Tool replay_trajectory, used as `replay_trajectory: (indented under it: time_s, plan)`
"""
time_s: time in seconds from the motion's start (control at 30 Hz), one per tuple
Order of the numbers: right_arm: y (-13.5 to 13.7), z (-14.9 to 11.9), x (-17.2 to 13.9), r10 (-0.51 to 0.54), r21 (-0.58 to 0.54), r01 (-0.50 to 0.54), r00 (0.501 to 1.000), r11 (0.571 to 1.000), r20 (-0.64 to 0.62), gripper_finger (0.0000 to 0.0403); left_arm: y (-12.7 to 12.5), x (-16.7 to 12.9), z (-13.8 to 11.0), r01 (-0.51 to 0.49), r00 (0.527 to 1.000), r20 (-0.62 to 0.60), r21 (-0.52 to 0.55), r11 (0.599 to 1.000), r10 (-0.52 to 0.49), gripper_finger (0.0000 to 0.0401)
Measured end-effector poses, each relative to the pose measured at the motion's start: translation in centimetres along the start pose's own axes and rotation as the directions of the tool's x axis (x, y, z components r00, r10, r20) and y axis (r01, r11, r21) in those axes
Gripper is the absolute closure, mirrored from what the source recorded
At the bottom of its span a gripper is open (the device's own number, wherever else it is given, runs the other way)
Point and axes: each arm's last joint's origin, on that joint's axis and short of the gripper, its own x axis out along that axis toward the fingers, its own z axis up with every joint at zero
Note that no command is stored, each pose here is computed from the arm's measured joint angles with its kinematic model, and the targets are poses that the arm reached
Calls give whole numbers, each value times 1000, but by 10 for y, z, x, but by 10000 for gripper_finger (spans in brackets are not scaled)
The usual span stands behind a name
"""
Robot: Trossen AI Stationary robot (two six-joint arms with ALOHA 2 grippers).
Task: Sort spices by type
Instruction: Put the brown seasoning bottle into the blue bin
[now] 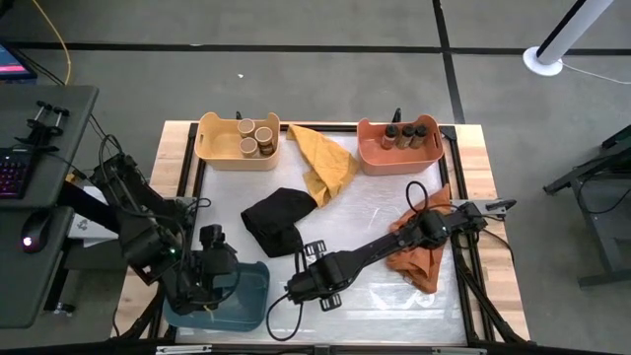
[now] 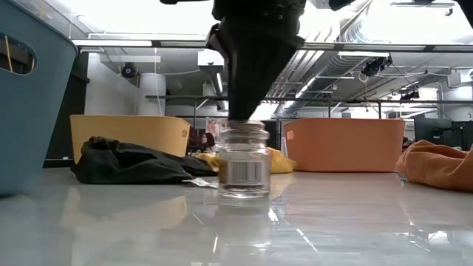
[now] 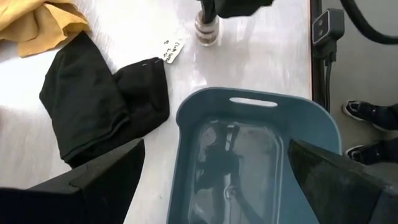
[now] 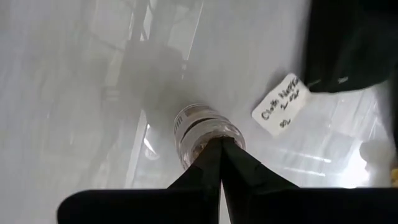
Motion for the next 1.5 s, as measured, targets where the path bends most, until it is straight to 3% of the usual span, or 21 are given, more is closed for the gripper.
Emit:
replay_trajectory:
  time_s: [0.17, 0.33, 0.5, 0.67, 0.9, 1.07, 1.23, 1.33, 1.4, 1.5]
  plan:
    - [-6, -4, -21, 6, 44, -7, 1000, 999, 28, 403, -2, -1, -2, 5, 1000, 2, 11, 1000, -5, 20]
    - [-19, -11, -71, 8, 140, -29, 988, 990, 151, 403, -1, -1, -3, -2, 1000, -2, 16, 1000, 2, 20]
    - [-25, -12, -93, 75, 280, -140, 970, 950, 232, 391, -1, -1, -2, -17, 1000, 14, 16, 1000, 17, 20]
    - [-22, -12, -89, 178, 291, -234, 962, 928, 206, 308, -1, -1, -2, -26, 999, 26, 14, 1000, 25, 20]
    - [-16, -15, -57, 71, 342, -105, 991, 934, 112, 143, -1, -1, -1, -37, 998, 47, -13, 999, 38, 20]
    - [-19, -26, -49, 37, 366, -30, 999, 930, -12, 88, -1, -1, 2, -63, 992, 112, -29, 998, 65, 20]
    - [-10, -49, -74, -43, 318, 78, 992, 945, -118, 85, 1, 16, 27, -43, 965, 252, -111, 993, 70, 20]
    - [-3, -64, -106, -99, 323, 119, 992, 939, -79, 84, 8, 38, 51, -4, 957, 288, -122, 993, 39, 20]
    - [-2, -78, -131, -94, 388, 94, 995, 917, -21, 84, 12, 56, 68, 24, 946, 323, -109, 994, 13, 20]
    - [-4, -106, -169, -88, 542, 43, 994, 839, 58, 84, 18, 83, 93, 69, 932, 360, -60, 996, -42, 20]
